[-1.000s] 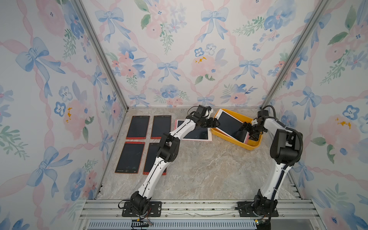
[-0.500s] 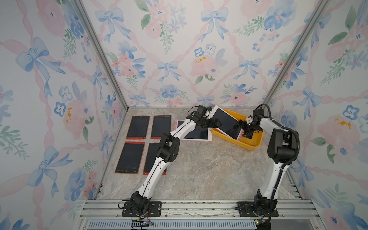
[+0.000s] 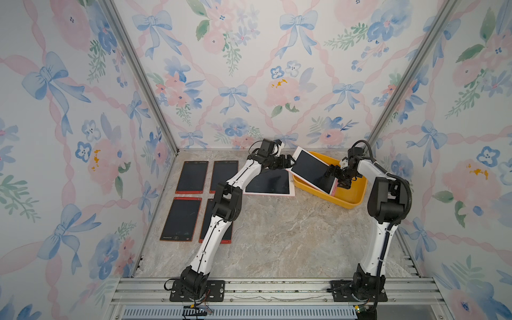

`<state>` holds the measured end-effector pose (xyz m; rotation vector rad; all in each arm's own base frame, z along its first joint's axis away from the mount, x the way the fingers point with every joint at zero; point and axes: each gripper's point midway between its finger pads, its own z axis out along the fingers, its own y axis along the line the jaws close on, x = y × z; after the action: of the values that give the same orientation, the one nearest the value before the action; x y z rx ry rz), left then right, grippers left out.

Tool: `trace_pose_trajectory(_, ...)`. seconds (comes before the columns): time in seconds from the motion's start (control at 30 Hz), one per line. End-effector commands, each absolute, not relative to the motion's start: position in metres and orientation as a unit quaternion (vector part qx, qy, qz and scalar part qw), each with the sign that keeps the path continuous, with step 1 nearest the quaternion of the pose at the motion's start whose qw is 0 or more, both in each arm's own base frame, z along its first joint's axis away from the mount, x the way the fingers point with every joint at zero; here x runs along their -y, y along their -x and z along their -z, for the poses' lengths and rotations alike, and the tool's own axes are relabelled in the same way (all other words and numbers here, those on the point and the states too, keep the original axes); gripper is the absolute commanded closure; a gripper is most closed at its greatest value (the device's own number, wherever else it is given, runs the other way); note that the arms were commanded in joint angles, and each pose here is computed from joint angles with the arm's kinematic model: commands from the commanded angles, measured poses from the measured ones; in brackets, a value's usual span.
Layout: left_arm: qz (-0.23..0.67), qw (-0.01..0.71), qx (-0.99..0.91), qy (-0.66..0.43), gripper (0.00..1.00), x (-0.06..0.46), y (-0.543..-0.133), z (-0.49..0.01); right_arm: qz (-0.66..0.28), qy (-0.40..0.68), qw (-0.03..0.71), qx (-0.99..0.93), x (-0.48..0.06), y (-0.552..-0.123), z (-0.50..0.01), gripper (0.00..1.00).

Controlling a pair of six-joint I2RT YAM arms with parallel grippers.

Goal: Take out the writing tablet from the storage box
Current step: Pick up the writing tablet from the storage box.

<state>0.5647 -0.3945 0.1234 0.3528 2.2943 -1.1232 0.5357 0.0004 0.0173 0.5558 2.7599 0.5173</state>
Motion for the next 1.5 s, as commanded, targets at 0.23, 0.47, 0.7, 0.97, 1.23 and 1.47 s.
trace_pose_trajectory(0.23, 0.463, 0.266, -0.831, -0.158, 0.13, 0.411, -0.553, -0.146, -0.157, -0.169, 0.1, -0.968, -0.008, -0.527, 0.015, 0.03)
trace_pose_trajectory(0.47, 0.468, 0.262, -0.829, -0.158, 0.2, 0.41, -0.554, -0.145, -0.159, -0.157, 0.121, -0.967, -0.011, -0.538, 0.005, 0.03)
trace_pose_trajectory(0.7, 0.49, 0.243, -0.824, -0.152, 0.31, 0.417, -0.552, -0.137, -0.163, -0.155, 0.159, -0.961, -0.01, -0.552, -0.011, 0.03)
trace_pose_trajectory(0.97, 0.505, 0.23, -0.818, -0.152, 0.42, 0.421, -0.55, -0.132, -0.17, -0.154, 0.189, -0.955, -0.01, -0.566, -0.026, 0.03)
trace_pose_trajectory(1.23, 0.518, 0.221, -0.813, -0.151, 0.66, 0.423, -0.548, -0.134, -0.188, -0.164, 0.214, -0.945, -0.009, -0.574, -0.035, 0.03)
trace_pose_trajectory(1.47, 0.528, 0.214, -0.808, -0.151, 0.8, 0.424, -0.544, -0.142, -0.205, -0.17, 0.237, -0.934, -0.01, -0.579, -0.042, 0.03)
